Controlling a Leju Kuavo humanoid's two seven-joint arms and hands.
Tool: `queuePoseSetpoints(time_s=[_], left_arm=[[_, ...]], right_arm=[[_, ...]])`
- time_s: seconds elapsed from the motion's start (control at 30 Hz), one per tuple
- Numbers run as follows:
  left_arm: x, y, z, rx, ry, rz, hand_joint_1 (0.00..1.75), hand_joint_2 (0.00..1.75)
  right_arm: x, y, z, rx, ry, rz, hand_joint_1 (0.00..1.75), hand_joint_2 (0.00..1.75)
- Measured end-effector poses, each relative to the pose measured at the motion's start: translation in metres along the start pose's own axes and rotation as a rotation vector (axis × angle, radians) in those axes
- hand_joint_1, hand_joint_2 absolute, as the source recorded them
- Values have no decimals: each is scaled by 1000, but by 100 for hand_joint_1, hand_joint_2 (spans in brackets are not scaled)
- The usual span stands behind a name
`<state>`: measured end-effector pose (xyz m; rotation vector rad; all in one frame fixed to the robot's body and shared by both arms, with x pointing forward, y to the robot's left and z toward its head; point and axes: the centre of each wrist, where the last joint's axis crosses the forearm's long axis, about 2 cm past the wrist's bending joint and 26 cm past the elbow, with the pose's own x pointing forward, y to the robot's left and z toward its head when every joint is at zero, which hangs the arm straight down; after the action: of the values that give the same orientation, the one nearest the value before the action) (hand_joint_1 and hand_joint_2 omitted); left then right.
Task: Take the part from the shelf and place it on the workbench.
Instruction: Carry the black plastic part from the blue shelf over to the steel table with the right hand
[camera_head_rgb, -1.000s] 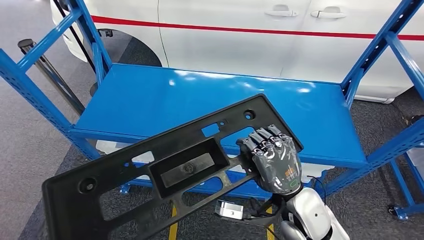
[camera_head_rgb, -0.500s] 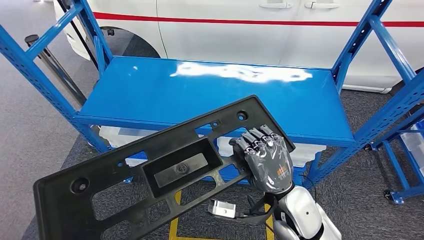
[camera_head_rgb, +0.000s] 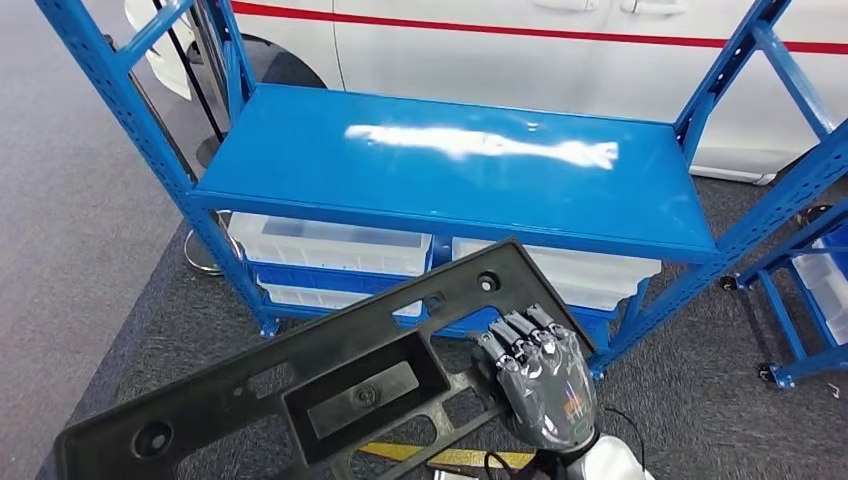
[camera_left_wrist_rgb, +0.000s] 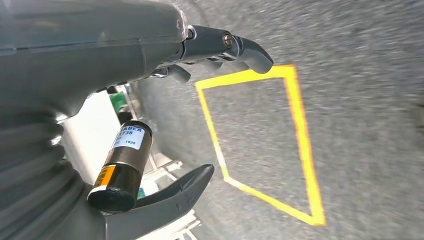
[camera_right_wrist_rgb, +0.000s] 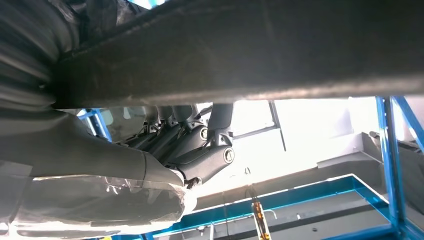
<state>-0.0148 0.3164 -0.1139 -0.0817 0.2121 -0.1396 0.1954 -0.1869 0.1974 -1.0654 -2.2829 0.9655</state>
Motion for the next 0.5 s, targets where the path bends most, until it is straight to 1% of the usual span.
queuePoseSetpoints(time_s=[0.17, 0.23, 0.33, 0.4, 0.5], left_arm=[[0, -1, 0, -17, 14, 5, 0, 175], [0, -6, -1, -19, 16, -13, 0, 175], [-4, -21, -3, 11, -4, -49, 0, 175], [-7, -36, -5, 26, -34, -59, 0, 175], [-7, -53, -6, 29, -82, -61, 0, 175]], right_arm=[[3, 0, 4, 9, 12, 5, 175, 175], [4, -6, 13, 5, 42, 11, 175, 175], [0, -32, 48, -8, 147, 16, 175, 175], [-11, -54, 70, -21, 207, 27, 175, 175], [-29, -77, 85, -13, 225, 42, 175, 175]])
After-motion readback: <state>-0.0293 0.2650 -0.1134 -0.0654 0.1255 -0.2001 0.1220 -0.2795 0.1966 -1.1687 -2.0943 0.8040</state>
